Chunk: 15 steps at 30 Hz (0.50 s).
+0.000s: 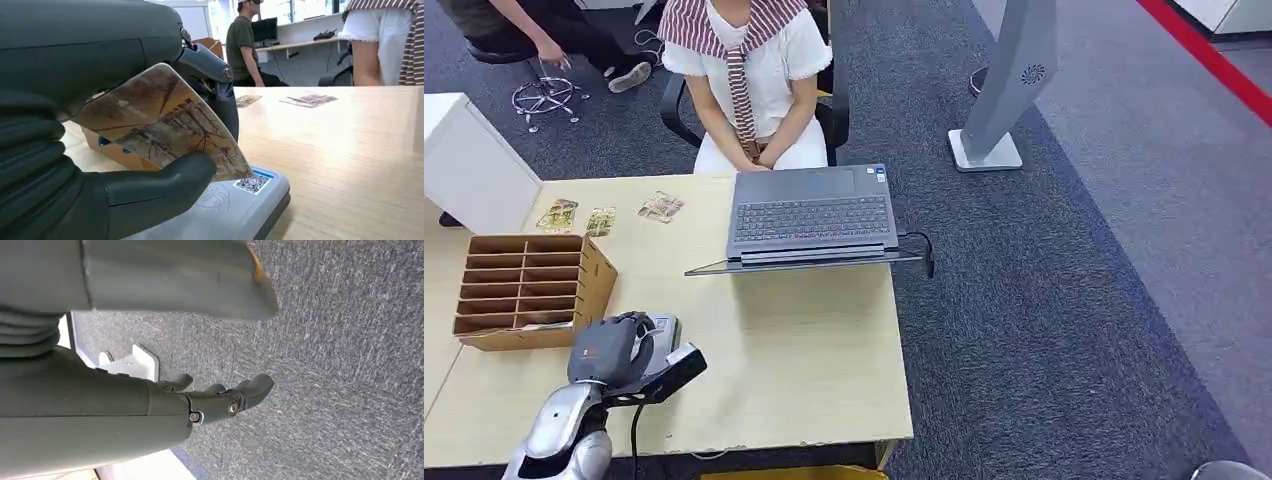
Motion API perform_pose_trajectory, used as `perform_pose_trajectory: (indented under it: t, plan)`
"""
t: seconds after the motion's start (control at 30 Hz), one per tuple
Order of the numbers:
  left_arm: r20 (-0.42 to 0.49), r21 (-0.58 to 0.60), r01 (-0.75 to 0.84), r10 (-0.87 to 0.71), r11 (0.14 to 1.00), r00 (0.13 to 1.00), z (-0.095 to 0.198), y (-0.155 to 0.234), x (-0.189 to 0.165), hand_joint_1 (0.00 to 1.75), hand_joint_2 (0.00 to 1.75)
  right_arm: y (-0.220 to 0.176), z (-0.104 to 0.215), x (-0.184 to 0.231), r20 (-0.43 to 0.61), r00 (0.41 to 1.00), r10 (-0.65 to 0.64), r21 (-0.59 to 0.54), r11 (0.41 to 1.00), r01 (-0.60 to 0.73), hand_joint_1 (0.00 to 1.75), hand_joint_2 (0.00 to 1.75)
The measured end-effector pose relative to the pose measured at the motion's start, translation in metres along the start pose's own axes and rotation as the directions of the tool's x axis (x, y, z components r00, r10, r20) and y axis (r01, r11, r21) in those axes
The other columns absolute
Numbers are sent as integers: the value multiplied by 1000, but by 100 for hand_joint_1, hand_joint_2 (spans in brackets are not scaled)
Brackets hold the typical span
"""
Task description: Pass the card to the sensor for recognition and then transmit it.
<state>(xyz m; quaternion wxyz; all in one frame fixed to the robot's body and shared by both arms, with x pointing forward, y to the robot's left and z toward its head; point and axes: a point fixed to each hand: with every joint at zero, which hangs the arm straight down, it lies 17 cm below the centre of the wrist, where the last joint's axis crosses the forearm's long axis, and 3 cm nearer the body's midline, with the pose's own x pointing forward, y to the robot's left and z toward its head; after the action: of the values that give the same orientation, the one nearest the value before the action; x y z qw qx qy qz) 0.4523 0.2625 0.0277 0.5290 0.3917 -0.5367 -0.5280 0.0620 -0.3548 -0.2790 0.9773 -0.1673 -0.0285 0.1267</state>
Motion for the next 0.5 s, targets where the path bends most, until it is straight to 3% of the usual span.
perform_pose_trajectory:
  t: [0.5]
  plan:
    - [-18,-68,-15,13,998,1000,5,-21,-7,175,175,-1,0,3,22,1000,2,4,1000,-2,0,0]
